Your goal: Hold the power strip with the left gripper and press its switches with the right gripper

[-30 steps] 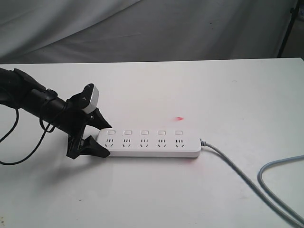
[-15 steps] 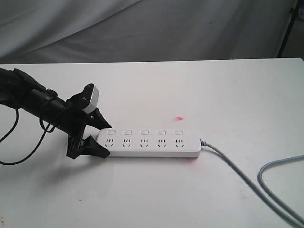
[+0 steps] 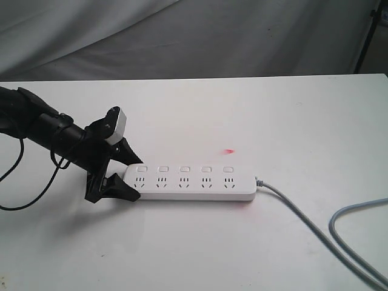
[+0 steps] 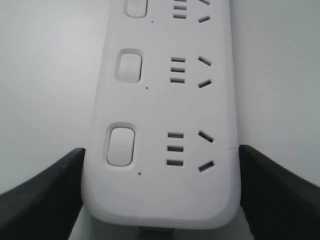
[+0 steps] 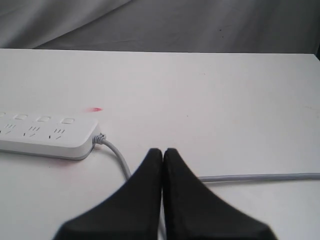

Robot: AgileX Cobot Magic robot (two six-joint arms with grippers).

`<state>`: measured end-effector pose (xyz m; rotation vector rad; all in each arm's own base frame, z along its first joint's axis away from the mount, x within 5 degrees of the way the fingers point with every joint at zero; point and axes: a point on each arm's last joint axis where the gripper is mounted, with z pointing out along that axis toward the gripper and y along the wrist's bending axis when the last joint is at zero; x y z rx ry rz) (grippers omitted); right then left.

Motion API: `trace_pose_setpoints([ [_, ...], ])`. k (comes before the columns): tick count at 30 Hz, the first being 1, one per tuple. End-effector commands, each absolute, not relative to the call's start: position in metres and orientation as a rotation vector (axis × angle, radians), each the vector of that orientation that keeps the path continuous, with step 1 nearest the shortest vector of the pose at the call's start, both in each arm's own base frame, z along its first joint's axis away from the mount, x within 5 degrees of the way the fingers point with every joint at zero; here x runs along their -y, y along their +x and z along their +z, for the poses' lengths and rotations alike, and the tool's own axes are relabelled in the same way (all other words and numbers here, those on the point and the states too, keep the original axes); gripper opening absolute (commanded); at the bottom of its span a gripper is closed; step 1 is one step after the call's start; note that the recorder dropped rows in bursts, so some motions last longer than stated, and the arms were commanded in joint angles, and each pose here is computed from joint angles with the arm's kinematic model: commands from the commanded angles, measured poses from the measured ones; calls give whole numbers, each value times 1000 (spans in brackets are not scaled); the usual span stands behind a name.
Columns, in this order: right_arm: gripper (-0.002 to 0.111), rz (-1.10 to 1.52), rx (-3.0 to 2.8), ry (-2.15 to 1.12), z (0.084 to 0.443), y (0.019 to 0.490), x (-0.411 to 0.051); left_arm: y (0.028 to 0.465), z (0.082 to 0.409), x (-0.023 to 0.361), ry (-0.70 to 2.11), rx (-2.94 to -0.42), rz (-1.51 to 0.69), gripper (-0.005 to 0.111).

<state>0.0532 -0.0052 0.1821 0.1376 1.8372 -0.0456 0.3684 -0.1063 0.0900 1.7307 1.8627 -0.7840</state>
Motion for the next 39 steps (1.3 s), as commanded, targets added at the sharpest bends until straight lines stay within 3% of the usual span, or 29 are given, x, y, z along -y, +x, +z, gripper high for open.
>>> trace_pose_setpoints([
  [1, 0, -71, -1820, 132, 182, 53, 6, 369, 88, 107, 1728, -1868, -768, 39],
  [39, 0, -67, -1823, 122, 182, 53, 6, 369, 88, 107, 1728, -1868, -768, 39],
])
